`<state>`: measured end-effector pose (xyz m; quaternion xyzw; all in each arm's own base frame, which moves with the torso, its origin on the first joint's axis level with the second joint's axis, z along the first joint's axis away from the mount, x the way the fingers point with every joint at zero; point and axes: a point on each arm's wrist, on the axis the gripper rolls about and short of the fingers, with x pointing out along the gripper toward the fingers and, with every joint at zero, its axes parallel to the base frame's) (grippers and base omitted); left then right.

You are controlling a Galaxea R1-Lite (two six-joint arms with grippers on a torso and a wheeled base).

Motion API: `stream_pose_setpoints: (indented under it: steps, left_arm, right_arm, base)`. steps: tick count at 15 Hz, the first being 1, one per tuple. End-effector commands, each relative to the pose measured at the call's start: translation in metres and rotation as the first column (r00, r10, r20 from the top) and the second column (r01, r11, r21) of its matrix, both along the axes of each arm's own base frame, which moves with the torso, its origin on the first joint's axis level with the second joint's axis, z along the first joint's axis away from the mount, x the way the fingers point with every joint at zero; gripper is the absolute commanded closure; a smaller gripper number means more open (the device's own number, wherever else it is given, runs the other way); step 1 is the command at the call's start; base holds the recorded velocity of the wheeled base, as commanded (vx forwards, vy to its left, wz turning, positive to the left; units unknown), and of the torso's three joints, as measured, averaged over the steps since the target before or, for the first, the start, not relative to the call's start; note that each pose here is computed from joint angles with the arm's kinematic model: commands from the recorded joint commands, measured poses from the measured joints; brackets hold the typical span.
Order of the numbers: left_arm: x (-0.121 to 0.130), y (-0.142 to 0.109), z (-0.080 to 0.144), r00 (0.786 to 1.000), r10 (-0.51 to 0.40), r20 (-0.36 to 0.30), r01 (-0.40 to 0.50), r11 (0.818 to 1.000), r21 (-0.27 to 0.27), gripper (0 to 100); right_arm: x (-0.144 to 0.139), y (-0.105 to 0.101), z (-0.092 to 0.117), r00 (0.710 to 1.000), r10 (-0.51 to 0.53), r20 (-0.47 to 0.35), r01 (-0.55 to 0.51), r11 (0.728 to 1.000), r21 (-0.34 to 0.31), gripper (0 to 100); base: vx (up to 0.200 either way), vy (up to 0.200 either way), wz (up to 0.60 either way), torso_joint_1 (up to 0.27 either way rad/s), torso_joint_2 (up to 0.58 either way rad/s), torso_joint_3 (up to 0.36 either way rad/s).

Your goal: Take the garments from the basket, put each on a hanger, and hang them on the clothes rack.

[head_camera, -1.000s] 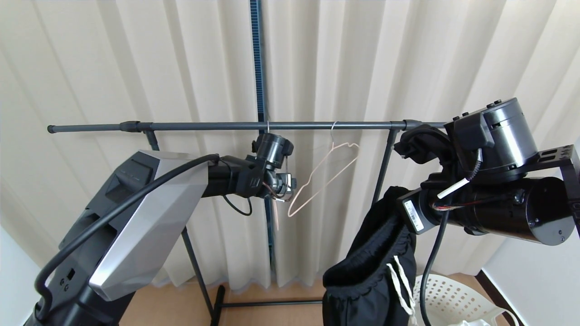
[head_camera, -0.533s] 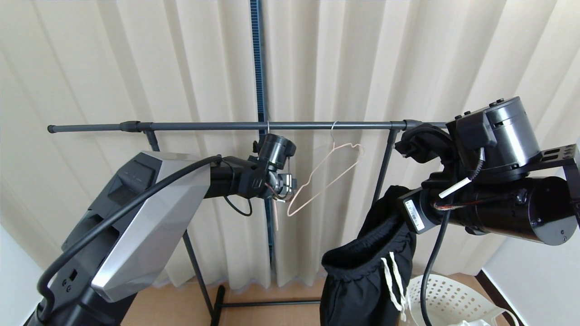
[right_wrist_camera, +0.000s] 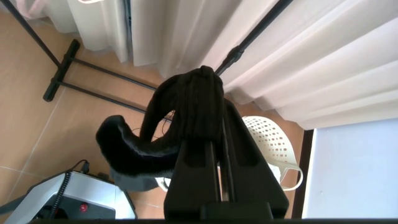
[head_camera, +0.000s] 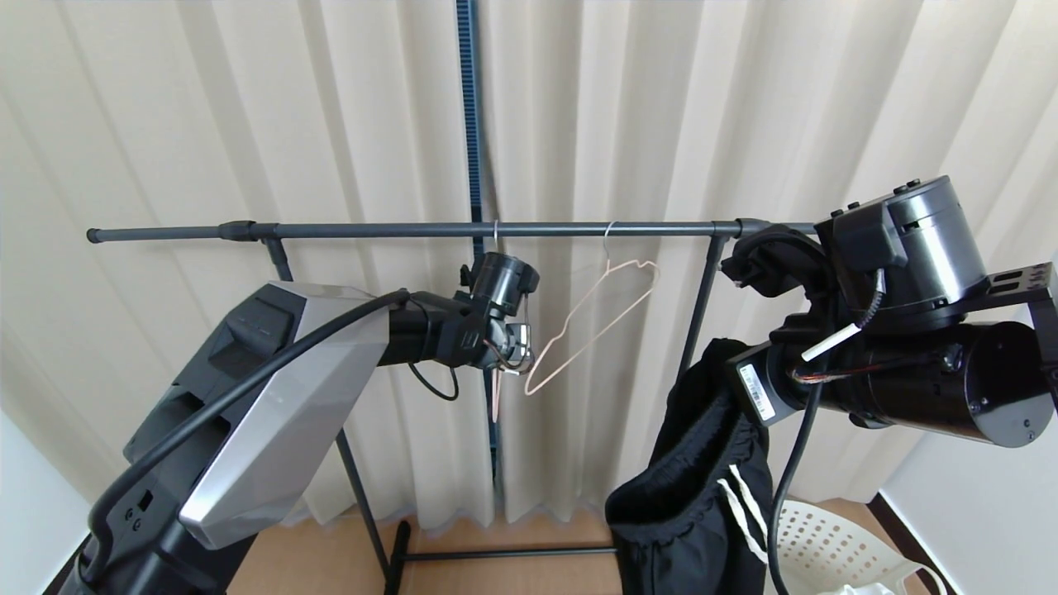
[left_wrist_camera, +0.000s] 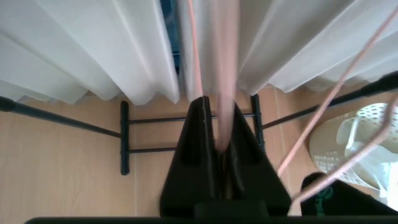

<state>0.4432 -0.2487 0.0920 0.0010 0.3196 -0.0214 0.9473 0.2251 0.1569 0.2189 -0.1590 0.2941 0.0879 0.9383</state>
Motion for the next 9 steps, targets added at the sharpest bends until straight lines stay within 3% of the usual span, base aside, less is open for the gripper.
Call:
stream_pose_setpoints:
  steps: [1,5,9]
  left_arm:
    - [0.001,0.001,0.000,1.000,0.005,-0.001,-0.005,1.000,-0.003,100]
    - [0.000,0.005,0.012,0.999,0.046,0.028,-0.046,0.999,-0.012,100]
    - [-0.030,0.008,0.035,0.999,0.031,0.012,-0.031,0.999,-0.011,100]
  right_arm:
    - [0.001,0.000,-0.001,1.000,0.000,-0.003,0.000,1.000,-0.002,100]
    - [0.001,0.001,-0.002,1.000,0.000,-0.006,0.000,1.000,-0.005,100]
    - [0.002,0.002,-0.003,1.000,0.001,-0.009,-0.001,1.000,-0.006,100]
  base:
    - [0.000,0.000,0.00,0.000,0.00,0.000]
    - [0.000,0.000,0.00,0.000,0.00,0.000]
    - [0.000,0.000,0.00,0.000,0.00,0.000]
